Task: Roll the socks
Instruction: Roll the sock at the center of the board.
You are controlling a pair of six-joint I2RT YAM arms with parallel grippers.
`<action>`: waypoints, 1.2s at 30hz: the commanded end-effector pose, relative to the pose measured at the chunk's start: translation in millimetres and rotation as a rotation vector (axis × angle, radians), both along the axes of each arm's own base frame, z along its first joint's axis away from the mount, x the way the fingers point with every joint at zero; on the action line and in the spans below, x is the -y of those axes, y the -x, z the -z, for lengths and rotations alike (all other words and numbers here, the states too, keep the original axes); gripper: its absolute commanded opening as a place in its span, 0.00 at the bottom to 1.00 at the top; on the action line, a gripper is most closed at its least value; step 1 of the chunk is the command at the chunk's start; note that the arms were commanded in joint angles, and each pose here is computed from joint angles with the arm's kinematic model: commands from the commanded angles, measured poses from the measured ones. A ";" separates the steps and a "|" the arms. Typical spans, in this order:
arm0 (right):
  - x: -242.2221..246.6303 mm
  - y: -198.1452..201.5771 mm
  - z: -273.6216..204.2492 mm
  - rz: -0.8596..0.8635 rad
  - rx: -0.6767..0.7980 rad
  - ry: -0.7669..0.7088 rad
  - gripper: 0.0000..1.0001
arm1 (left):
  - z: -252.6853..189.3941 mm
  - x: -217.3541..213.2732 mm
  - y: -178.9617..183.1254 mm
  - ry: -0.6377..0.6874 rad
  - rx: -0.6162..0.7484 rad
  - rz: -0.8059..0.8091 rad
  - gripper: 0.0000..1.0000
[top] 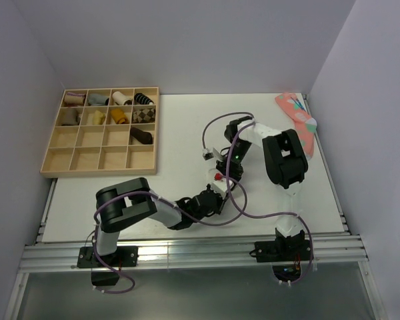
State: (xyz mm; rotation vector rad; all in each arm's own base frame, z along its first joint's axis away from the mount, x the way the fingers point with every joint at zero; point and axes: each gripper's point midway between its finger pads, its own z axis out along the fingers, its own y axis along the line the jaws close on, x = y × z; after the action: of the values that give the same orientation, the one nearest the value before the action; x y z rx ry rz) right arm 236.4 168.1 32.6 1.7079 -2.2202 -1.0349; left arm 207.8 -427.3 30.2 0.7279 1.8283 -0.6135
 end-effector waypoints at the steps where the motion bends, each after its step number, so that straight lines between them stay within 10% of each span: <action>1: -22.7 -25.3 -16.6 0.054 0.123 -0.125 0.36 | 48.4 -12.5 28.2 -0.060 -0.176 0.063 0.27; 11: -20.6 -53.7 -40.6 0.199 0.226 -0.202 0.47 | 60.0 -14.4 46.6 0.034 -0.352 0.060 0.00; 21: 24.1 -82.4 -86.0 0.330 0.441 -0.292 0.49 | 70.9 -21.3 52.8 0.095 -0.559 0.030 0.00; 36: 60.8 -7.0 -70.6 0.073 0.650 -0.272 0.59 | 67.1 -16.9 43.9 0.122 -0.997 0.052 0.00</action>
State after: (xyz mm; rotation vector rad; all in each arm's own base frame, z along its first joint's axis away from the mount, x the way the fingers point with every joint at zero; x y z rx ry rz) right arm 241.9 110.8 101.8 2.1688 -2.6926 -1.0154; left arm 195.9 -450.0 30.7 0.4085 2.2483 -1.3847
